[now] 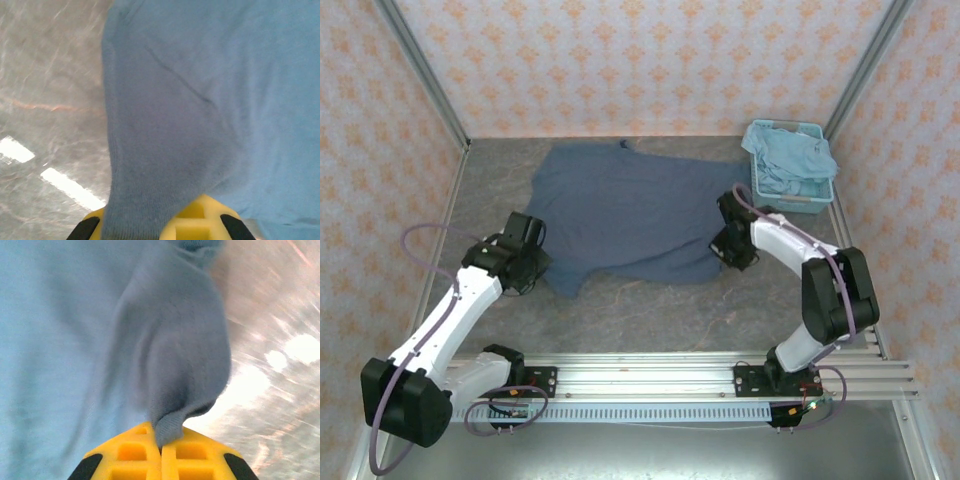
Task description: Fold and stack the t-shirts
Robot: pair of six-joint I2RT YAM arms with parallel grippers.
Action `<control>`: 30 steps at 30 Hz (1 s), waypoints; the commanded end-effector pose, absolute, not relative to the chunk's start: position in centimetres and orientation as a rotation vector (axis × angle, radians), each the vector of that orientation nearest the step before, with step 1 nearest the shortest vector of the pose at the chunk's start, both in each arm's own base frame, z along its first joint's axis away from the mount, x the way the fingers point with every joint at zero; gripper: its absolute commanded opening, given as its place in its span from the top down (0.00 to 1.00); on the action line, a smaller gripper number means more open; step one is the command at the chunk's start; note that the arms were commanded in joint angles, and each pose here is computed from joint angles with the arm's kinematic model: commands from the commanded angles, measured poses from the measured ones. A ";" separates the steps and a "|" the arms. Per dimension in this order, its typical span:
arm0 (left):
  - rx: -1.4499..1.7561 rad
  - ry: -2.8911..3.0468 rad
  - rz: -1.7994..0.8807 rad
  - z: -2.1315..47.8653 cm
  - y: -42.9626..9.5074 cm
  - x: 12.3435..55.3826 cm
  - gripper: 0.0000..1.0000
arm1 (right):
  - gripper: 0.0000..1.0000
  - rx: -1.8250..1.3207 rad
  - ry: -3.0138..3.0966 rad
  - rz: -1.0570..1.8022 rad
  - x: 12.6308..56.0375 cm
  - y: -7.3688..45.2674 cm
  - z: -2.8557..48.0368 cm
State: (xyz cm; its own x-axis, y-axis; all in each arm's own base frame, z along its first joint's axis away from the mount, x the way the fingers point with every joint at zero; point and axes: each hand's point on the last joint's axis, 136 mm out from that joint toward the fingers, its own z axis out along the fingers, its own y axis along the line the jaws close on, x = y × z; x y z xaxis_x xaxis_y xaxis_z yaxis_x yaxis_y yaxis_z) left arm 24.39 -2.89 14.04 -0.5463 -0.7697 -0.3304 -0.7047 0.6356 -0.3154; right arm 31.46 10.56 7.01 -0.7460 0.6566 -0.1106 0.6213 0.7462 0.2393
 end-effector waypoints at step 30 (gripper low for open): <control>-0.870 1.572 -0.333 52.3 2.9 31.8 1.00 | 1.00 0.359 1.930 1.246 38.2 19.2 44.0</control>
State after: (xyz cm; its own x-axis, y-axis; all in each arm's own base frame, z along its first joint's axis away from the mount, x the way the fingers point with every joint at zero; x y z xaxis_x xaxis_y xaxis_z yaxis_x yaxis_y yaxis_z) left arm 27.02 1.84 56.31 0.1121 -0.7297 -0.6746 -0.1955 0.6494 -0.7349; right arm 34.61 17.51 45.79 -0.6078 0.5903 -0.5311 -0.2121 0.5239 0.8250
